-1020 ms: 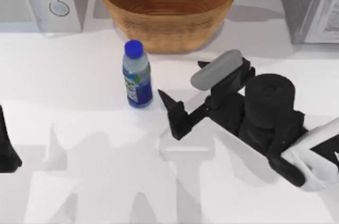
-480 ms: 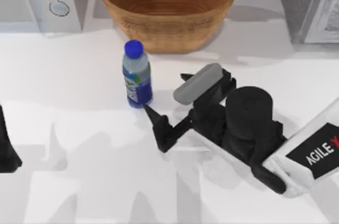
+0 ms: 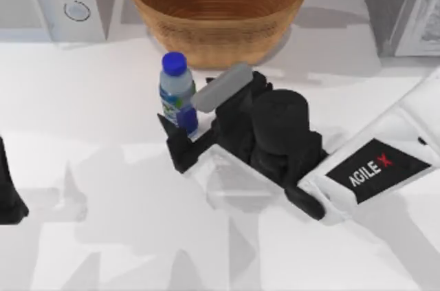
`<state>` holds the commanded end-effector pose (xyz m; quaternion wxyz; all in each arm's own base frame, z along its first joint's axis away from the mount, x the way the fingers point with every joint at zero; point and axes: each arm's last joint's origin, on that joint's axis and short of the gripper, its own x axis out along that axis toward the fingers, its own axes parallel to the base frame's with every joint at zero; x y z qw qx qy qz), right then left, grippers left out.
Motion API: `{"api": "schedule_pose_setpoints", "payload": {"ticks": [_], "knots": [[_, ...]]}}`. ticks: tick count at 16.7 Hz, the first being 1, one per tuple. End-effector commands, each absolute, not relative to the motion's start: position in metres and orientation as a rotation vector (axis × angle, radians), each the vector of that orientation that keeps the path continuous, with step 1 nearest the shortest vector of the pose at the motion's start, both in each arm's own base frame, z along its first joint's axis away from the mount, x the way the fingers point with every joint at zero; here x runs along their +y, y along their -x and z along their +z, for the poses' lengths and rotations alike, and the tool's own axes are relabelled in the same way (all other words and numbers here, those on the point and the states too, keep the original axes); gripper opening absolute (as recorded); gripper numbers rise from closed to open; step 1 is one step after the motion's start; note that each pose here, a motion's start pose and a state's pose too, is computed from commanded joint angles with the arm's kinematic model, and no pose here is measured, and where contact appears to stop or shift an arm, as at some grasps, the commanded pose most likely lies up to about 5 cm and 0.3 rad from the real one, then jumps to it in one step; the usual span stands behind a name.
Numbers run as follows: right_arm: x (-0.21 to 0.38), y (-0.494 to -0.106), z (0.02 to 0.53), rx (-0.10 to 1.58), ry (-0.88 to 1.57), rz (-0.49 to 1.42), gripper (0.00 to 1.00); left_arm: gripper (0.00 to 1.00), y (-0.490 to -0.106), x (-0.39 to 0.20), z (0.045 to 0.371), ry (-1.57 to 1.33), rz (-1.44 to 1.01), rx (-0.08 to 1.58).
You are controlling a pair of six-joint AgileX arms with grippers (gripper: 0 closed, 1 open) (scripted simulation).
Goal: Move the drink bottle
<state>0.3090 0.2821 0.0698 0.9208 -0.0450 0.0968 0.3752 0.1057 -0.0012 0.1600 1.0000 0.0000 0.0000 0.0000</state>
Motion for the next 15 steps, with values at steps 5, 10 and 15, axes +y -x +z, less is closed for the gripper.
{"api": "schedule_pose_setpoints", "payload": {"ticks": [5,10,15], "knots": [[0.309,-0.337,0.061,0.199,0.092,0.771,1.0,1.0,-0.106,-0.001,0.16,0.0,0.0,0.0],[0.311,-0.339,0.06,0.2,0.093,0.77,1.0,1.0,-0.106,-0.001,0.16,0.0,0.0,0.0],[0.311,-0.339,0.06,0.2,0.093,0.77,0.62,1.0,-0.106,-0.001,0.16,0.0,0.0,0.0]]}}
